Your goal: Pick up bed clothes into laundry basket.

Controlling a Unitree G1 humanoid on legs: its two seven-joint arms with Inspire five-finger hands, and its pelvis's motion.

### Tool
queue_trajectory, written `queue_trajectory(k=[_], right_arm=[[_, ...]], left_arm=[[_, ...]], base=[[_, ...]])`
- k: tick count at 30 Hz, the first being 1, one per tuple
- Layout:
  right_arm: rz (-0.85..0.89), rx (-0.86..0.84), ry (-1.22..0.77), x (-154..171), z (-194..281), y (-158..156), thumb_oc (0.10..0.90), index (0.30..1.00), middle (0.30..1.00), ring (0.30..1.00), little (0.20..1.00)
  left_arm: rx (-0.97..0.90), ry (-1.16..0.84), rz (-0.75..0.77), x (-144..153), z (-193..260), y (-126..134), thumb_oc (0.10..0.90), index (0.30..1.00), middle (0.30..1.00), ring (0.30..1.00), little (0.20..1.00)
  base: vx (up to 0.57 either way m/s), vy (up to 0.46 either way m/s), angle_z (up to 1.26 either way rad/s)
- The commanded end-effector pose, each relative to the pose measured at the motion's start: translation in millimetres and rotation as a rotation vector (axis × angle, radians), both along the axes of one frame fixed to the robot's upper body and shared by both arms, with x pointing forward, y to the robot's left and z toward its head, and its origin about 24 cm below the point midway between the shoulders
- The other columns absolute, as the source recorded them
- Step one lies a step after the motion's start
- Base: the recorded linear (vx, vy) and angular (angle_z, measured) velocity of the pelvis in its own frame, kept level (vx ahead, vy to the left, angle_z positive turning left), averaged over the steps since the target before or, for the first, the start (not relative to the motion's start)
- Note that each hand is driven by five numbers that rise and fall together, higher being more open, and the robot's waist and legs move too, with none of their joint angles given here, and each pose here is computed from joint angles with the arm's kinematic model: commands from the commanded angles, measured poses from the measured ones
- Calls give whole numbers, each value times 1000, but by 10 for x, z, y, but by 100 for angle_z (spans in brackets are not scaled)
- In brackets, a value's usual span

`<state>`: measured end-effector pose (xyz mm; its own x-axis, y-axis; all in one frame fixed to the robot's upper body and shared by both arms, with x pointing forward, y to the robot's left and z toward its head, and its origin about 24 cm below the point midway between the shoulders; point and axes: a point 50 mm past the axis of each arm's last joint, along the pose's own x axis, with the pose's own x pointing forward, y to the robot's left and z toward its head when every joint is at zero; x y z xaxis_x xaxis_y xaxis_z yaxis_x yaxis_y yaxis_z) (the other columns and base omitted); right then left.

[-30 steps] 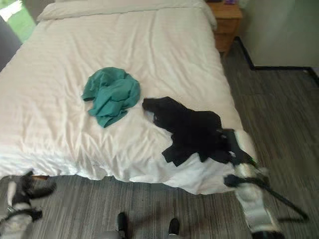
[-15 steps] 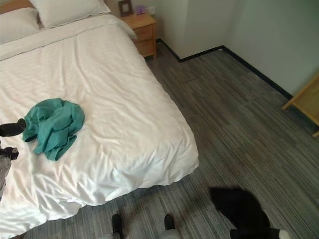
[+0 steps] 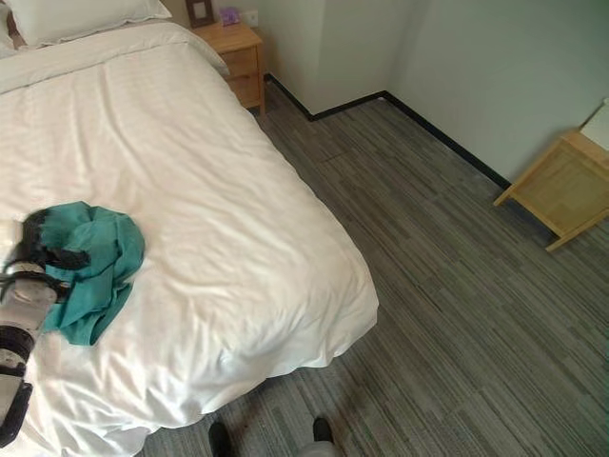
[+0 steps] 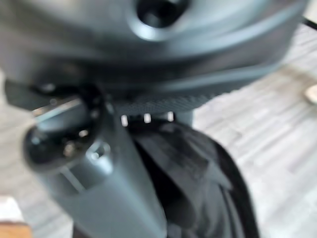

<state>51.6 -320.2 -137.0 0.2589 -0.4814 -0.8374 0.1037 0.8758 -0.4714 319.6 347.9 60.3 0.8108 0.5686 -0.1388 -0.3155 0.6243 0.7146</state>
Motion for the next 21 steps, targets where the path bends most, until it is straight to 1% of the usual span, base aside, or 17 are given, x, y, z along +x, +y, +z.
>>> queue_trajectory(k=[1,2,3,4,5,7,9,12,14,16,17,18,19,20,21], right_arm=[[-40,-173,-38,134,374,-610,400,300,300,300,300],[-41,-174,-38,134,378,-615,400,300,300,300,300],[-32,-193,-55,228,453,-694,400,300,300,300,300],[-32,-195,-55,230,460,-703,400,300,300,300,300],[-42,-226,-74,280,572,-832,400,300,300,300,300],[-54,-249,-81,267,652,-929,400,300,300,300,300],[-63,-273,-94,256,736,-1022,400,300,300,300,300],[-80,-297,-140,283,828,-1099,400,300,300,300,300],[-81,-313,-200,373,902,-1135,400,300,300,300,300],[-75,-334,-295,559,999,-1146,400,300,300,300,300],[-69,-338,-340,648,1038,-1135,400,300,300,300,300],[-55,-344,-376,732,1074,-1120,400,300,300,300,300],[-53,-344,-376,734,1075,-1120,400,300,300,300,300],[-31,-348,-408,800,1114,-1105,400,300,300,300,300],[-12,-355,-430,833,1152,-1103,400,300,300,300,300]], left_arm=[[-60,43,-26,163,-8,-167,714,771,771,771,771],[-61,43,-26,164,-10,-170,664,695,695,695,695],[-86,153,-34,65,-268,-242,469,404,404,404,404],[-88,153,-34,66,-272,-247,469,404,404,404,404],[-87,277,-27,-114,-552,-269,400,300,300,300,300],[-92,339,-1,-262,-699,-226,400,300,300,300,300],[-67,359,22,-344,-712,-125,400,300,300,300,300],[7,282,52,-284,-470,62,400,300,300,300,300],[69,150,69,-141,-113,191,400,300,300,300,300],[116,-89,23,128,388,108,400,300,300,300,300],[131,-232,-38,232,657,-9,400,300,300,300,300],[144,-385,-126,294,931,-190,400,300,300,300,300],[144,-384,-123,285,926,-186,400,300,300,300,300],[153,-493,-220,262,1088,-368,400,300,300,300,300],[146,-555,-284,158,1115,-469,400,300,300,300,300]], base=[[-23,49,-18],[-45,56,-19],[-29,32,-17],[-38,70,-16],[-8,62,-18],[-12,55,-29],[-22,28,-32],[-79,-31,-42],[-152,-104,-44],[-254,-145,-44],[-316,-134,-24],[-228,-79,-11],[-233,-70,-12],[-226,-61,-21],[-432,-153,-30]])
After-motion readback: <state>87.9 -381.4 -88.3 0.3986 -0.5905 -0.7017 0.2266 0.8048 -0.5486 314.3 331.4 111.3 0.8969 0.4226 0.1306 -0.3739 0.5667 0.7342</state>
